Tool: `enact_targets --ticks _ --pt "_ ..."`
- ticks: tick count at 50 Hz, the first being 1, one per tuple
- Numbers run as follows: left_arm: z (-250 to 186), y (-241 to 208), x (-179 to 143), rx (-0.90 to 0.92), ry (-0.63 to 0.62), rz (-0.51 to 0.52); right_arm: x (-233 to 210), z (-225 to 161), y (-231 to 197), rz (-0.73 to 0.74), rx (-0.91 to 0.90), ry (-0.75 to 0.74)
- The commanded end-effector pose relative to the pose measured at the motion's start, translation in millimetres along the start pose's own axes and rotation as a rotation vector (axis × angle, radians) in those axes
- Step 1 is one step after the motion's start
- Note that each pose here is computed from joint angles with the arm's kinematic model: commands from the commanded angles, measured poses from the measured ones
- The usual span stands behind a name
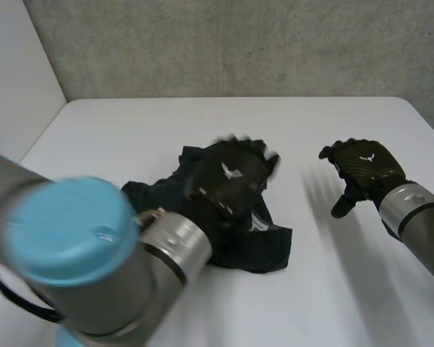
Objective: Fold the shorts.
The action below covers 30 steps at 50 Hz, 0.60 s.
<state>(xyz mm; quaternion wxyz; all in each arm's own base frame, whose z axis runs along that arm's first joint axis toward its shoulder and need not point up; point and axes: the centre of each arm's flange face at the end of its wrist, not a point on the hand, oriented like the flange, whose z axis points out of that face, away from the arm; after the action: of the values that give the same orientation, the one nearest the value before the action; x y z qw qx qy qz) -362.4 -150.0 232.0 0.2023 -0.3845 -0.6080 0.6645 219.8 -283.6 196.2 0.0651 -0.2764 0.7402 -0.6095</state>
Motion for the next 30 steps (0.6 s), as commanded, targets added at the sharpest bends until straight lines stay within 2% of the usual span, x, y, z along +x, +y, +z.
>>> enact_targets --ticks 1,4,7,11,14,18,24,30 --pt "-30.1 -47.4 -55.3 0.12 -0.17 -0.01 4.7 -9.1 -29.4 -0.016 0.058 0.011" --pt "-35.9 -52.4 -75.3 0.137 -0.231 -0.027 2.9 -21.8 -50.7 -0.024 0.091 -0.002" --pt "-39.3 -42.1 -108.4 0.087 -0.326 -0.06 -7.1 -31.6 -62.4 -0.021 0.093 -0.047" --pt "-43.7 -17.3 -151.0 -0.056 -0.445 -0.088 -35.4 -46.5 -78.6 -0.024 0.064 -0.166" --pt "-43.0 14.2 -168.7 -0.192 -0.479 -0.119 -55.6 -54.3 -83.8 -0.029 0.024 -0.238" --pt "-33.9 45.2 -185.1 -0.282 -0.479 -0.129 -88.8 -51.8 -83.9 -0.029 -0.003 -0.309" --pt "-20.8 92.6 -205.7 -0.386 -0.419 -0.154 -129.6 -56.1 -84.3 -0.066 -0.003 -0.324" --pt "-9.8 122.4 -203.6 -0.437 -0.334 -0.165 -152.7 -39.3 -60.8 -0.099 -0.044 -0.312"
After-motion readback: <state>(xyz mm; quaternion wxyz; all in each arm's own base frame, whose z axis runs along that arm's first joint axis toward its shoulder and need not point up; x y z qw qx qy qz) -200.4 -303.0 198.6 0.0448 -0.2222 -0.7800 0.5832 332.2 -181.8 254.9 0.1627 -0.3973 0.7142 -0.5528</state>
